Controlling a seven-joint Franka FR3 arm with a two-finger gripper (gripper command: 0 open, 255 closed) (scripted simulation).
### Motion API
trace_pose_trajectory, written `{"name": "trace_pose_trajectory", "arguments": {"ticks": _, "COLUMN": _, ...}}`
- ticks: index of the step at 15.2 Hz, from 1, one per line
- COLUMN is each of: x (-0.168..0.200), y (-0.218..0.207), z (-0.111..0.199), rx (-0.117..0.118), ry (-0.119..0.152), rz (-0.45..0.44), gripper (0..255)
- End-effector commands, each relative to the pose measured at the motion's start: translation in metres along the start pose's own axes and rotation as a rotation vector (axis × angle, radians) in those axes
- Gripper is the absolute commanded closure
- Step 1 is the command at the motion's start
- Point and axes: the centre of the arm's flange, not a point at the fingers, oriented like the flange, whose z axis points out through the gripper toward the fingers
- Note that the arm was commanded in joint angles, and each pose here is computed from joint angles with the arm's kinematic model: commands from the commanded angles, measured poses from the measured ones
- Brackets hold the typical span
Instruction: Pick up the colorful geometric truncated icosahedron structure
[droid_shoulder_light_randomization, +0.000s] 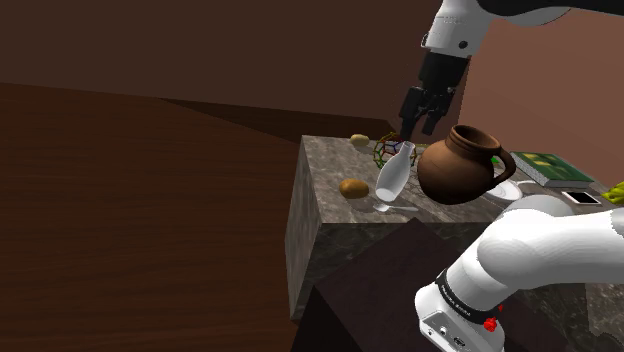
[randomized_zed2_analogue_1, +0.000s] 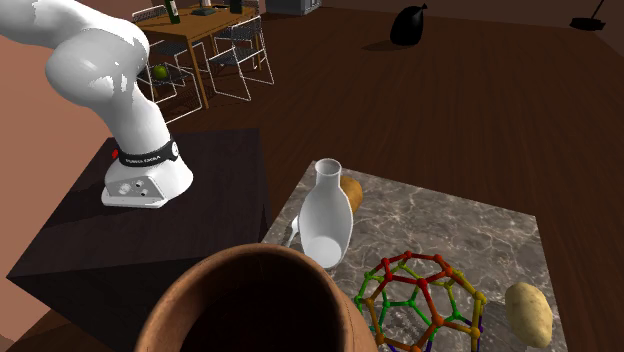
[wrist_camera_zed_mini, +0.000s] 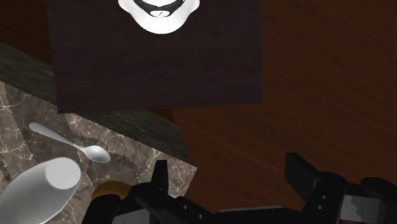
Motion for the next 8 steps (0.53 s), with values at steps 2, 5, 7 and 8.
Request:
{"name": "trace_pose_trajectory", "arguments": {"ticks": 2, "x": 0.003, "y": 0.010, "z": 0.007, "rx": -0.003, "ry": 0.007, "rz": -0.006, "gripper": 0}}
{"name": "trace_pose_trajectory", "arguments": {"ticks": 5, "x": 0.014, "y": 0.040, "z": 0.026, "rx": -0.013, "ry": 0.029, "rz": -0.023, "gripper": 0}}
{"name": "trace_pose_trajectory", "arguments": {"ticks": 7, "x": 0.022, "y": 0.060, "z": 0.039, "rx": -0.019, "ry": 0.044, "rz": -0.034, "gripper": 0}}
{"name": "trace_pose_trajectory", "arguments": {"ticks": 8, "x": 0.026, "y": 0.070, "z": 0.045, "rx": -0.022, "ry": 0.051, "rz": -0.040, "gripper": 0}}
